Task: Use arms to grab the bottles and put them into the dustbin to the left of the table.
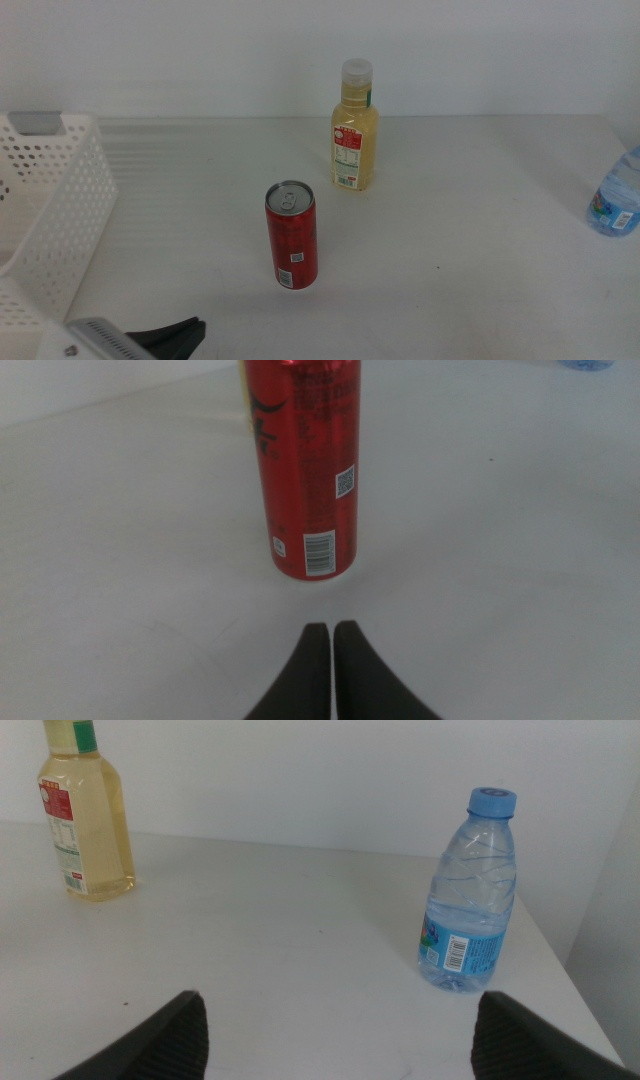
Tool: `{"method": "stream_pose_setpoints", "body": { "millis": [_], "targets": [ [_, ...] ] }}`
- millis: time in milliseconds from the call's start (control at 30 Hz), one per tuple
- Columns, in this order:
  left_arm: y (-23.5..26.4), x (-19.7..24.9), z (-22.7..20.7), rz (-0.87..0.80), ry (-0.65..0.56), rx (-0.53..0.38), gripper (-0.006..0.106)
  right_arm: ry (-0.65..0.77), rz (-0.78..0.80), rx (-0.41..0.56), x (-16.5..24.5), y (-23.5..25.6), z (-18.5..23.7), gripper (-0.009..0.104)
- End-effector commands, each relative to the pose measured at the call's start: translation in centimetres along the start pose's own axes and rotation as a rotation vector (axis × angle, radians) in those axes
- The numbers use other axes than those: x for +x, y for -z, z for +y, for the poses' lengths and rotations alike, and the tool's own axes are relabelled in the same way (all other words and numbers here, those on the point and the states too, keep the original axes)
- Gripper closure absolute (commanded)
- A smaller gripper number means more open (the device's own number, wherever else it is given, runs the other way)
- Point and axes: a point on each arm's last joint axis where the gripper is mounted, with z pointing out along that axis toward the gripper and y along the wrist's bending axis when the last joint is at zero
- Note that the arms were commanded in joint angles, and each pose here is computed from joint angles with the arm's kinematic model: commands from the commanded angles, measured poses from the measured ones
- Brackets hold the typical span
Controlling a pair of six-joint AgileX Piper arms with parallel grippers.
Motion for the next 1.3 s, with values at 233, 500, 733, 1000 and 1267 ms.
{"method": "stream_pose_setpoints", "body": {
  "millis": [233, 500, 733, 1000, 1267],
  "targets": [
    [-1.5, -1.0, 0.1, -0.199, 0.044, -0.041, 0.102, 0.014, -0.107, 0.014, -1.0, 0.3, -0.1, 0.019],
    [-1.5, -1.1, 0.1, -0.221, 0.042, -0.043, 0.102, 0.014, -0.107, 0.014, -1.0, 0.3, -0.1, 0.019],
    [-1.5, -1.2, 0.1, -0.237, 0.035, -0.049, 0.102, 0.014, -0.107, 0.014, -1.0, 0.3, -0.1, 0.019],
    [-1.5, -1.5, 0.2, -0.258, 0.04, -0.052, 0.102, 0.014, -0.107, 0.014, -1.0, 0.3, -0.1, 0.019],
    [-1.4, -1.7, 0.3, -0.291, 0.094, -0.064, 0.102, 0.014, -0.107, 0.014, -1.0, 0.3, -0.1, 0.019]
  ]
}}
